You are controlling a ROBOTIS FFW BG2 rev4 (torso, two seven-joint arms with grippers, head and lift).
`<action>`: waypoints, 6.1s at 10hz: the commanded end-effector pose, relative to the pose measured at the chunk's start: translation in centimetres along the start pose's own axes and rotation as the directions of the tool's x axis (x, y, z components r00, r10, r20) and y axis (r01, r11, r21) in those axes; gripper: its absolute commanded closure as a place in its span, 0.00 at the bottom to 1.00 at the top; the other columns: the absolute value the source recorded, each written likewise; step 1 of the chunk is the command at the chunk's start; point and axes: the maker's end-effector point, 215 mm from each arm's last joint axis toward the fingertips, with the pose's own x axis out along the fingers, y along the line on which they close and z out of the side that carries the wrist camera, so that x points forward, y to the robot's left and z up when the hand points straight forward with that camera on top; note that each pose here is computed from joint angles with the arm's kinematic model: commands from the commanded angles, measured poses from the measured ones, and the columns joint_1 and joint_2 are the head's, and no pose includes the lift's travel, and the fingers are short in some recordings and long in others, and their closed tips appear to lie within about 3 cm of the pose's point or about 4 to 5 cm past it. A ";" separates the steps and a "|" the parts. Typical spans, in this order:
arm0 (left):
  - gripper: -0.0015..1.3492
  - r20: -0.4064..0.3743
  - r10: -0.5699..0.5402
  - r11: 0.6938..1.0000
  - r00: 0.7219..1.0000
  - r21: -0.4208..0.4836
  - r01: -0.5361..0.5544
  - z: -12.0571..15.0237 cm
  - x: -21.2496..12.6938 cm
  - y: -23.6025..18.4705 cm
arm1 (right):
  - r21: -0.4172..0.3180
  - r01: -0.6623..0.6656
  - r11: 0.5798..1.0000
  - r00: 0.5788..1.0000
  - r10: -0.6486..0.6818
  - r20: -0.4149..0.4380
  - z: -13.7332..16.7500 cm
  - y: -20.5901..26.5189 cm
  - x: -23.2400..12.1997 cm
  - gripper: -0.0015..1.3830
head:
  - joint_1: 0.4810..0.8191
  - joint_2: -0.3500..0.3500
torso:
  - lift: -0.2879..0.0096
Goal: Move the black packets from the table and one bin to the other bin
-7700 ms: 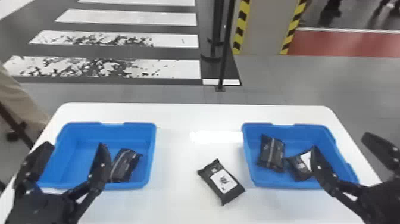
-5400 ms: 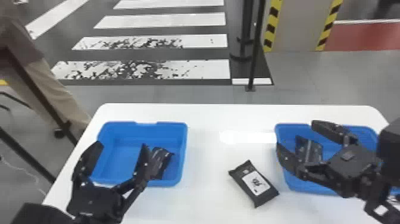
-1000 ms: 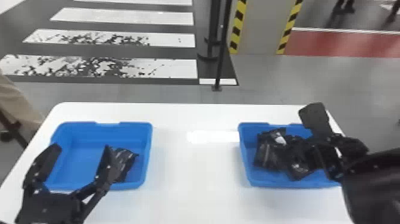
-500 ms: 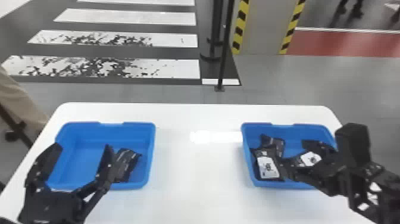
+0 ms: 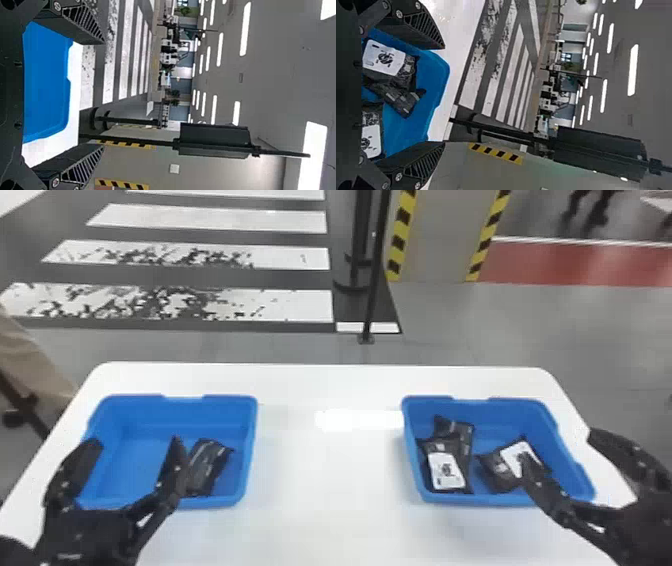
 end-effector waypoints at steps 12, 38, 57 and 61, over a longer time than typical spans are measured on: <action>0.08 -0.694 -0.113 0.993 0.711 -0.052 0.107 -14.4 5.3 3.3 | 0.121 -0.015 0.993 1.000 0.013 0.020 -2.6 0.6 0.1 0.13 | 0.63 0.43 | 0.60; 0.90 -0.763 -0.127 0.988 0.633 -0.039 0.151 -15.9 7.2 1.6 | 0.200 -0.085 0.976 0.996 0.086 0.005 -4.7 2.9 2.1 0.13 | 0.63 0.44 | 0.60; 0.90 0.097 -0.521 0.814 0.848 -0.241 0.528 5.7 2.3 -17.8 | 0.140 -0.111 0.984 0.994 0.112 0.005 -0.8 2.5 3.6 0.12 | 0.63 0.10 | 0.60; 0.90 0.093 -0.488 0.854 0.868 -0.152 0.497 4.5 3.3 -16.2 | 0.160 -0.302 0.940 0.953 0.291 0.088 6.6 5.2 6.7 0.12 | 0.63 0.19 | 0.60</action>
